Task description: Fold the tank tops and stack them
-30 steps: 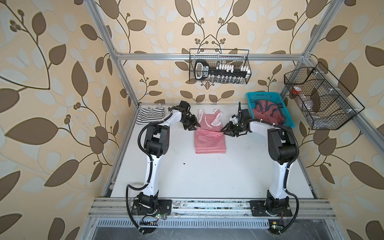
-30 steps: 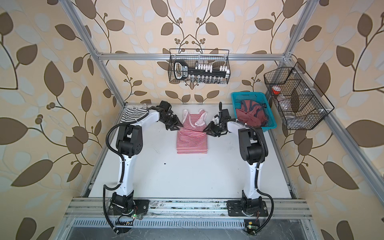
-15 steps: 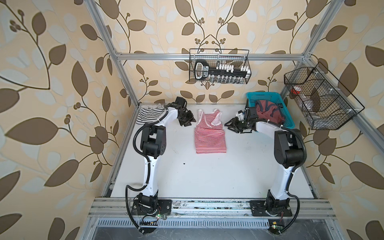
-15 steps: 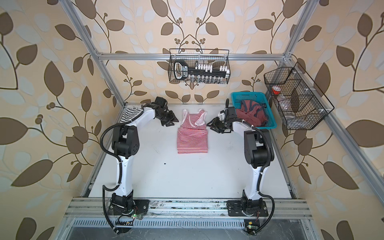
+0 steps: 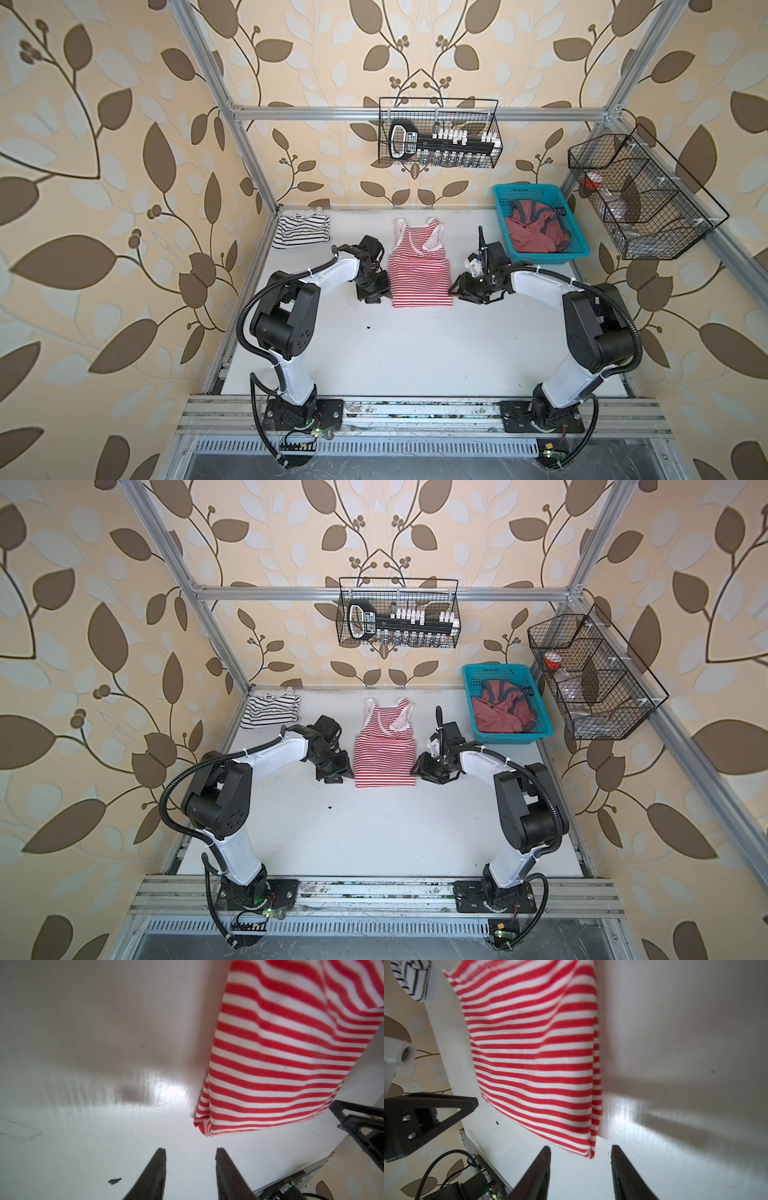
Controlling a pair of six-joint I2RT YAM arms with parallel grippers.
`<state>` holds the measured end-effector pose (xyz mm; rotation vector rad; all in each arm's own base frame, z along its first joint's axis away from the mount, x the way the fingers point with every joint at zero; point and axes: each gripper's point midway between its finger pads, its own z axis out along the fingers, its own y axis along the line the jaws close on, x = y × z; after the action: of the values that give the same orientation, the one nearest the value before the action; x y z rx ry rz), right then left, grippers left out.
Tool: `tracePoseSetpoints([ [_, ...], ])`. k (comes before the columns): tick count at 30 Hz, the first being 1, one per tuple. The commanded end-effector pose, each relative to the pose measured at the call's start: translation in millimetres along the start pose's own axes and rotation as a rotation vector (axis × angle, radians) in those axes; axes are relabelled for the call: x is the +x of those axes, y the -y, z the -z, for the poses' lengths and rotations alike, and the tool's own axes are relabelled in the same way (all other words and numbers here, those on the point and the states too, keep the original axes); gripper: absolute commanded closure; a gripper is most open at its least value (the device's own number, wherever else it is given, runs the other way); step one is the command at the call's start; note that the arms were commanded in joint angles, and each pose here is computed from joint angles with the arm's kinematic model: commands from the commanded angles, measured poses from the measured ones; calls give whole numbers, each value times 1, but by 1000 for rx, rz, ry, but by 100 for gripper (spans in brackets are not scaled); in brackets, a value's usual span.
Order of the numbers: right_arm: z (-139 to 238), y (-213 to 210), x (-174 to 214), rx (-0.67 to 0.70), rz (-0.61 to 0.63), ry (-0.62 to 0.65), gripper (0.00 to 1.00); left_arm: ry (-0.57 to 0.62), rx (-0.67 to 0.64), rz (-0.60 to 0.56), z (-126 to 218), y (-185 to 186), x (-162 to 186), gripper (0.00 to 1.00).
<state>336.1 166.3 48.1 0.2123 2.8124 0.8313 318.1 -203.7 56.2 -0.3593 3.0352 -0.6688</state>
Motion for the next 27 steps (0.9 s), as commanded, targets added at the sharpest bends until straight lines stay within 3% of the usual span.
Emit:
tracePoseSetpoints([
  [1, 4, 4, 3, 14, 19, 26, 52, 44, 78, 3, 3, 17, -6, 56],
  [14, -15, -2, 12, -26, 4, -13, 51, 19, 114, 93, -27, 12, -8, 52],
  [21, -27, 5, 20, -20, -18, -41, 60, -6, 103, 111, -37, 6, -4, 58],
  [27, -34, 6, 22, -31, -28, -55, 66, -22, 114, 113, -40, 9, -1, 70],
])
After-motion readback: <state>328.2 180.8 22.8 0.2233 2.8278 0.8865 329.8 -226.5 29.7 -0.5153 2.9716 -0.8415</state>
